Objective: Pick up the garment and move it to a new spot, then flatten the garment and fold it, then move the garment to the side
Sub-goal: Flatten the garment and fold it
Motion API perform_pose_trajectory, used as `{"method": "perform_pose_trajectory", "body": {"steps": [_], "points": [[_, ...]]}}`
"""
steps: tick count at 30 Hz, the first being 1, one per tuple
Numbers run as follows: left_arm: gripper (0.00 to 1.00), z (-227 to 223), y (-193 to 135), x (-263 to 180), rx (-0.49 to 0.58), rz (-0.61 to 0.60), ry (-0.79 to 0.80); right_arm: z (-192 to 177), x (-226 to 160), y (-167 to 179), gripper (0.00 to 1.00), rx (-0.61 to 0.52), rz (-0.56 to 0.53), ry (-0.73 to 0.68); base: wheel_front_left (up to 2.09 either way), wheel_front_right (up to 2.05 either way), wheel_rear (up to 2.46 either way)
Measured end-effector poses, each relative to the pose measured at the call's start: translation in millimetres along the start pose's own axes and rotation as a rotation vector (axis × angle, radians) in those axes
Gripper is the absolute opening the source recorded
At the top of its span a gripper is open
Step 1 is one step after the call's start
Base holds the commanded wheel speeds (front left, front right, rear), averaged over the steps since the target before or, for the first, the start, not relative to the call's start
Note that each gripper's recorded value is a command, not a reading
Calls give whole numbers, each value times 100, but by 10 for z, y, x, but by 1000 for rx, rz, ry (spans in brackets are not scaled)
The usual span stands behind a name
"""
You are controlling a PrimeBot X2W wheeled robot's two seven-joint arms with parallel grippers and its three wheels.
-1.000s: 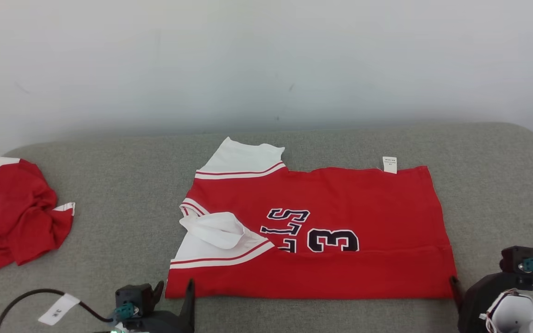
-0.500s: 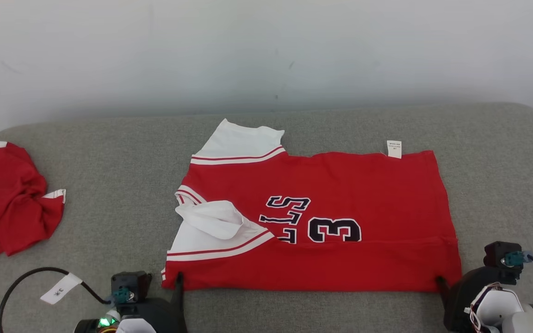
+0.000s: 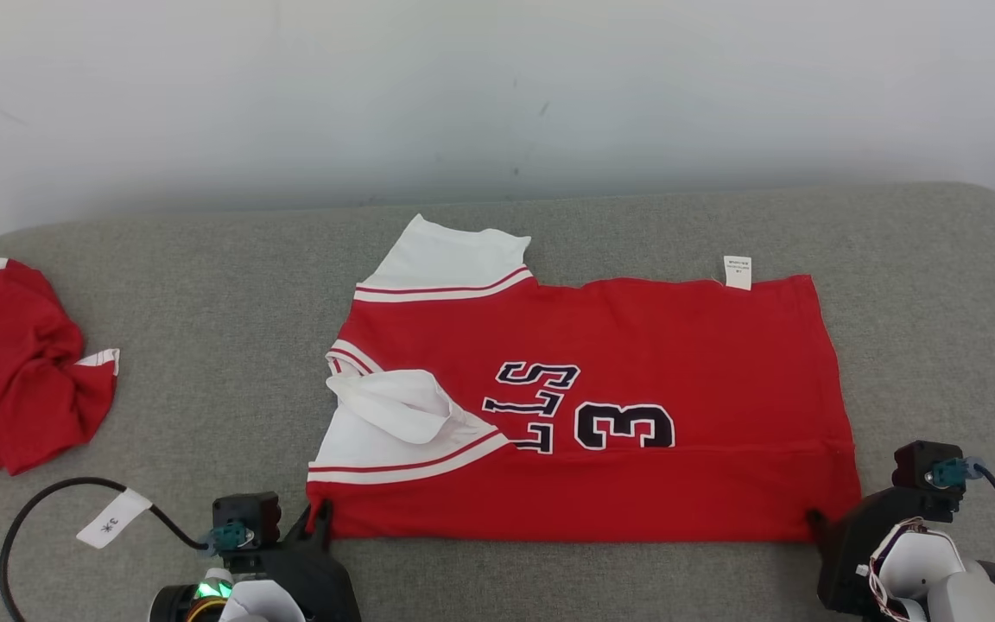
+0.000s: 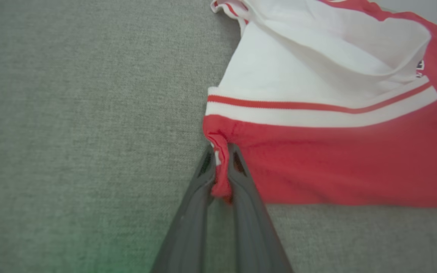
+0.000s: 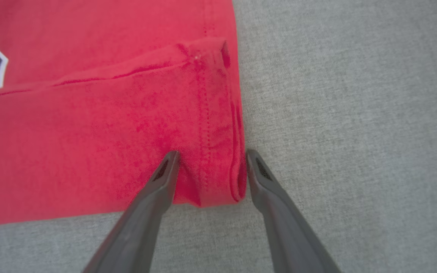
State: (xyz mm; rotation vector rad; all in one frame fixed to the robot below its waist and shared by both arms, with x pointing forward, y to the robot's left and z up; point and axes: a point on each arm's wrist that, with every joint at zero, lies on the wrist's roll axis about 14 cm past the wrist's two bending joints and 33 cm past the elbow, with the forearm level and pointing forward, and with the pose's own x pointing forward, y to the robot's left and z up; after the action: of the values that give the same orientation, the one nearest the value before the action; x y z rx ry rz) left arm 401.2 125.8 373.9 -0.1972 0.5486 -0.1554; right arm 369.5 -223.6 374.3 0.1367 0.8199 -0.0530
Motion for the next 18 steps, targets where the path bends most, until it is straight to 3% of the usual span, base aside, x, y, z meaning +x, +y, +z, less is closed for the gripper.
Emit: {"method": "perform_pose_trajectory", "body": {"steps": [1, 9, 18], "points": [[0, 1, -4, -7, 0, 0, 0, 8, -6, 14, 0, -5, 4, -3, 0, 0, 0], [0, -36, -82, -121, -18, -23, -10, -23, -117, -9, 0, 16, 9, -30, 0, 0, 0], [0, 44, -191, -338, -122, -61, -107, -97, -433, -185, 0, 67, -15, -80, 0, 0, 0]]}}
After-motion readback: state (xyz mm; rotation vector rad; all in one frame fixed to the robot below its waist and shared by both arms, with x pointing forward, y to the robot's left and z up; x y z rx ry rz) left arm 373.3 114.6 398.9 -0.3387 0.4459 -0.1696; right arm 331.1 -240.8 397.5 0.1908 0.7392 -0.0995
